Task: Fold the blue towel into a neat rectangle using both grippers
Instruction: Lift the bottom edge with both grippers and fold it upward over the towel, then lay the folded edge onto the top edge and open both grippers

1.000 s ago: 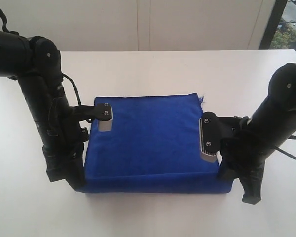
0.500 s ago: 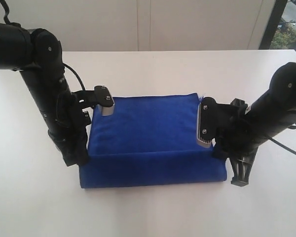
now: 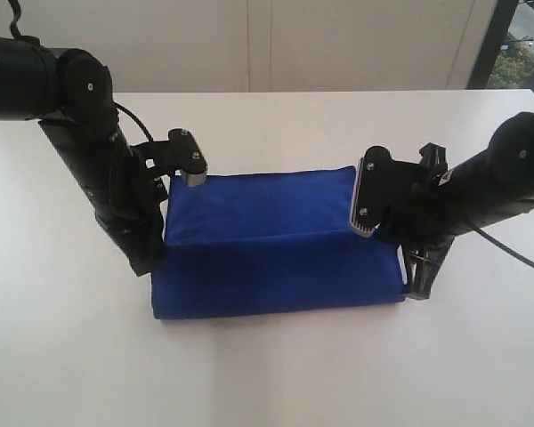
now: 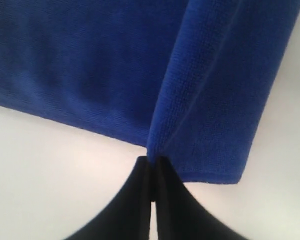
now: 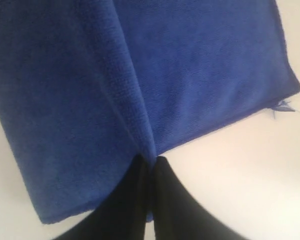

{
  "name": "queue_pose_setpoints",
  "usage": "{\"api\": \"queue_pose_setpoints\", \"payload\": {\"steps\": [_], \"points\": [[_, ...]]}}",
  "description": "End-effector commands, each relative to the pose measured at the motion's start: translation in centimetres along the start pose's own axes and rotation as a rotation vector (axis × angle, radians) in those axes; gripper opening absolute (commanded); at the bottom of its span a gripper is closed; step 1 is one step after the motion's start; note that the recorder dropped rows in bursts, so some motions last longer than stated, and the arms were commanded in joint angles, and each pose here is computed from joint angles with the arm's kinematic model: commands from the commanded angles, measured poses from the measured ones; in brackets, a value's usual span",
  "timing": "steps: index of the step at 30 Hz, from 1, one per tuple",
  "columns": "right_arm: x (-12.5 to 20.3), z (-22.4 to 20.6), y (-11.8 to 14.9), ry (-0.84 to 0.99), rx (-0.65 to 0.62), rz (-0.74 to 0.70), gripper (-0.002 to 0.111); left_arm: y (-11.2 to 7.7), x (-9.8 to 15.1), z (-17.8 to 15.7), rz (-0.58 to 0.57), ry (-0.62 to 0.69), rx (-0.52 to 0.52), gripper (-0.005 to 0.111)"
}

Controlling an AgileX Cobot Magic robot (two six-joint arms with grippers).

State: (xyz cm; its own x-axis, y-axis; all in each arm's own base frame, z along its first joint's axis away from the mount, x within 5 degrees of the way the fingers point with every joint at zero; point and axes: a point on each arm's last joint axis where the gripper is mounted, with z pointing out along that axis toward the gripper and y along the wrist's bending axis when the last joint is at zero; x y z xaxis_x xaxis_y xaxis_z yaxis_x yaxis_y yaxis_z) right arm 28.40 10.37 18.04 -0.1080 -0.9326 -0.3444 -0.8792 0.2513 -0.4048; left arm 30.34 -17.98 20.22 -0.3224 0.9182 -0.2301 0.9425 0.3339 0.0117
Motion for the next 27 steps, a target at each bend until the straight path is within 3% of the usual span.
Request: {"api": "queue_pose_setpoints", "payload": {"steps": [1, 17, 27], "points": [[-0.1, -0.2, -0.5, -0.015, 0.05, 0.011, 0.002, 0.3, -0.5, -0.6, -0.005, -0.022, -0.031, 0.0], [-1.2, -0.6, -2.5, -0.058, 0.149, 0.052, 0.002, 1.3, -1.7, -1.7, -0.041, -0.098, -0.115, 0.0], [-2.1, 0.7, -4.4, -0.069, 0.173, 0.055, 0.002, 3.8, -1.2, -2.9, -0.137, -0.138, -0.216, 0.0]]}}
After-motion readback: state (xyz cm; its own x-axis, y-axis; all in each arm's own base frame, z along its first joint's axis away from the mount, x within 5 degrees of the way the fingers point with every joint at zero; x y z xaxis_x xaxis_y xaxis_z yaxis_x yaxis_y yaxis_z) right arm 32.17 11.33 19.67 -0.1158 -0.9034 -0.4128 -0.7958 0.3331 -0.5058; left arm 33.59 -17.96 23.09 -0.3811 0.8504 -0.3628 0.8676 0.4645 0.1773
